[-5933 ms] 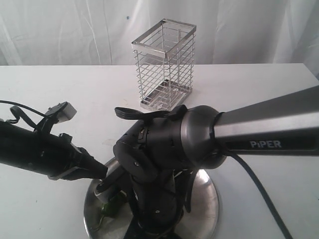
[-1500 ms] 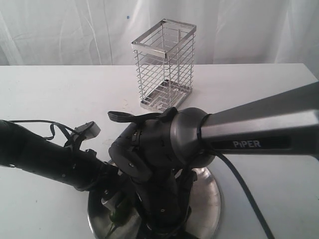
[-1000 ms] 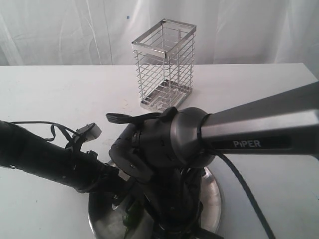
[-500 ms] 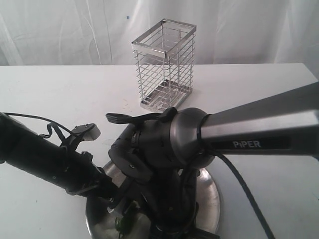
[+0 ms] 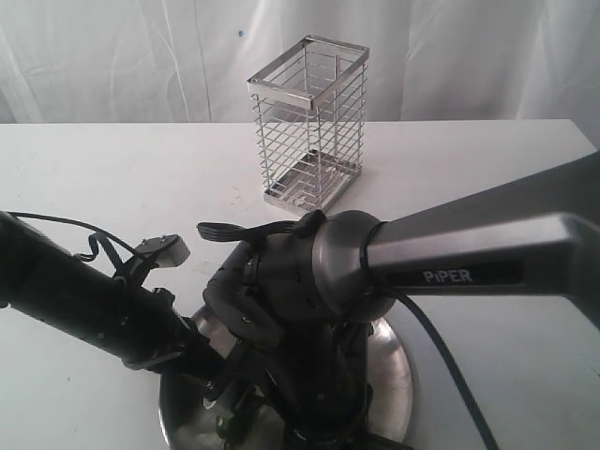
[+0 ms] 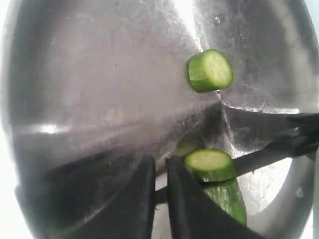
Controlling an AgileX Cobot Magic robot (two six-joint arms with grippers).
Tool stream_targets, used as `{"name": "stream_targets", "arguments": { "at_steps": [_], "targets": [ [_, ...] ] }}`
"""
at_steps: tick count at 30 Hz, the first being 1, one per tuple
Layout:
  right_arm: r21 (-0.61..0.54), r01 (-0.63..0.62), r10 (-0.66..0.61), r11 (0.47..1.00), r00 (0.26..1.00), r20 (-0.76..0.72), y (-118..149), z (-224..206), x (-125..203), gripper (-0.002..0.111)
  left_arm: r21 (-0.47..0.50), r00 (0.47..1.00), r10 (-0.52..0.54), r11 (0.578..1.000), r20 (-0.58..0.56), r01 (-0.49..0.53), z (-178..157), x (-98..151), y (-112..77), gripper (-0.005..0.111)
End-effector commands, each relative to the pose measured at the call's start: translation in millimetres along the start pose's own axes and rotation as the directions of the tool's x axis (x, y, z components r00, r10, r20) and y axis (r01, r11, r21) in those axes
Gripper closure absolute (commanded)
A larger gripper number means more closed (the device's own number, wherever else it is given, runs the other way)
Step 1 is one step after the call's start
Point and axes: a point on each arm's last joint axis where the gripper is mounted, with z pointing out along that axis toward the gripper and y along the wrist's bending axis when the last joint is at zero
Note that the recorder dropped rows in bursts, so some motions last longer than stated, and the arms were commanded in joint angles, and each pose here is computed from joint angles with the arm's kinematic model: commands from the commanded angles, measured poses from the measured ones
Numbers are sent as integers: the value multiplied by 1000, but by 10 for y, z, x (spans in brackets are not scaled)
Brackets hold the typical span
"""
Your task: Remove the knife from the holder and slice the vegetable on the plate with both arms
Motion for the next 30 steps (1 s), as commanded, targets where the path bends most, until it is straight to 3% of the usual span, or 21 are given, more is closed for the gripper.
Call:
{"name": "stream_targets", "arguments": {
  "at_steps": [1,2,8,21,27,30],
  "targets": [
    [11,-3,3,1000,998,61,-35,52,-83,108,38,1000,6,999,-28,-5,0,48,-65,91],
    [9,-4,4,1000,998,64,-33,51,-85,108,38,1000,6,999,-28,-5,0,48,-65,91],
    [9,-8,7,1000,998,64,-33,51,-85,79,38,1000,6,999,-28,-5,0,48,-65,91],
    [16,10,-11,1000,996,85,-44,-49,-44,77,37,1000,6,999,-27,-5,0,47,-63,91],
    [18,35,-36,999,997,67,-45,-48,-28,65,34,1000,6,999,-26,-5,0,46,-61,91],
    [35,42,-44,998,997,65,-60,-48,-27,64,34,1000,6,999,-26,-5,0,46,-61,91]
  ]
}}
